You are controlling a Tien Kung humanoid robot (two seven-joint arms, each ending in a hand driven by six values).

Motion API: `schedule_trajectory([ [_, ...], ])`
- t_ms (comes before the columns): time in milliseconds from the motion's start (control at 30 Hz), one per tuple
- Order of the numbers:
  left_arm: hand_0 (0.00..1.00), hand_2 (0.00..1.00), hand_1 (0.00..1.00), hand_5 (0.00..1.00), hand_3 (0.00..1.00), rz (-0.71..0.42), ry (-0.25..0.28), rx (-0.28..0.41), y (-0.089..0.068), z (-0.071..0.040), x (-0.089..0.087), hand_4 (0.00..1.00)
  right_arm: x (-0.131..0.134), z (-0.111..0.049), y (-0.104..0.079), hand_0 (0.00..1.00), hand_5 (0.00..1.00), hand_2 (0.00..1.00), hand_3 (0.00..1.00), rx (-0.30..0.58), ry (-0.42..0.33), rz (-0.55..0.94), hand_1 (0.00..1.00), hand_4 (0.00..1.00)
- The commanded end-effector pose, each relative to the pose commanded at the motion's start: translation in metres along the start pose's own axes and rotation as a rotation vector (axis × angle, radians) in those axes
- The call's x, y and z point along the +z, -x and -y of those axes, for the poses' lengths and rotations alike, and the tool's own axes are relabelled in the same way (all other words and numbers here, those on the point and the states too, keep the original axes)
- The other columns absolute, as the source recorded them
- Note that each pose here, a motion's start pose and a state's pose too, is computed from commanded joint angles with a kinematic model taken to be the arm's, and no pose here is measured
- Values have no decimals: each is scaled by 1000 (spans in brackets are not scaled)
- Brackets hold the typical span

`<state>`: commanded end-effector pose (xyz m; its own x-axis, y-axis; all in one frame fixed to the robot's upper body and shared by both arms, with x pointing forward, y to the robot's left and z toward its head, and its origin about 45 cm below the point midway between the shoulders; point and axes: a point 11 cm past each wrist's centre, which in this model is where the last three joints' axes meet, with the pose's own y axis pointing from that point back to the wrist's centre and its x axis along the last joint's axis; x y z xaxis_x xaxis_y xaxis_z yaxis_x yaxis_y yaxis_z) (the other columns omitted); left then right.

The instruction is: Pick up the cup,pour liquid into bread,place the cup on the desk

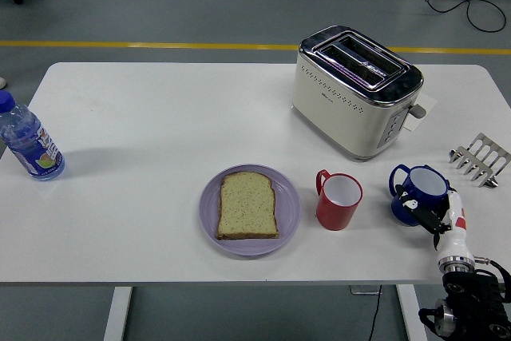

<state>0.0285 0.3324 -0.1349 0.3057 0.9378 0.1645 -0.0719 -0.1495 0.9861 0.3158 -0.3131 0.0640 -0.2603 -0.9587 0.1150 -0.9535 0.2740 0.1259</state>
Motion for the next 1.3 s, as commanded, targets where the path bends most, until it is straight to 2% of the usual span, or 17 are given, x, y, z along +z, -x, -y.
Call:
schedule_trajectory([
  [33,634,656,647,840,556,0,0,0,0,0,0,327,0,0,0,494,15,570,806,1,-1,1,480,791],
  [67,634,656,647,842,556,0,0,0,0,0,0,328,-2,0,-1,455,18,567,713,6,-6,5,458,791],
  [233,634,656,647,842,556,-1,-2,-1,0,0,-1,328,-10,2,-4,455,18,567,713,23,-35,21,458,791],
  [267,636,657,647,837,557,-1,-3,-1,1,0,-2,326,-12,2,-4,421,27,568,589,25,-42,24,435,788],
  [433,636,657,647,837,557,-1,-4,-2,1,0,-3,326,-26,4,-5,421,27,568,589,31,-81,40,435,788],
  [467,638,657,647,837,558,-1,-5,-3,2,0,-3,327,-28,4,-6,399,30,553,529,32,-88,43,390,785],
  [633,638,657,647,837,558,2,-8,-4,2,0,-4,327,-50,7,-9,399,30,553,529,39,-143,55,390,785],
  [667,637,658,649,839,557,2,-8,-4,2,0,-5,326,-52,8,-9,397,35,520,504,39,-148,57,357,781],
  [833,637,658,649,839,557,3,-11,-6,3,0,-6,326,-72,9,-12,397,35,520,504,40,-195,69,357,781],
  [900,638,658,649,839,559,4,-12,-6,3,0,-7,326,-81,9,-12,385,37,500,494,33,-210,68,328,780],
  [1033,638,658,649,839,559,5,-14,-6,4,0,-8,326,-96,8,-11,385,37,500,494,17,-221,50,328,780],
  [1067,639,660,650,841,561,5,-14,-6,4,0,-8,328,-101,8,-11,341,32,484,489,11,-222,40,288,773],
  [1300,639,659,650,840,562,8,-14,-6,3,0,-8,326,-129,3,-5,321,44,481,501,-36,-212,-4,283,767],
])
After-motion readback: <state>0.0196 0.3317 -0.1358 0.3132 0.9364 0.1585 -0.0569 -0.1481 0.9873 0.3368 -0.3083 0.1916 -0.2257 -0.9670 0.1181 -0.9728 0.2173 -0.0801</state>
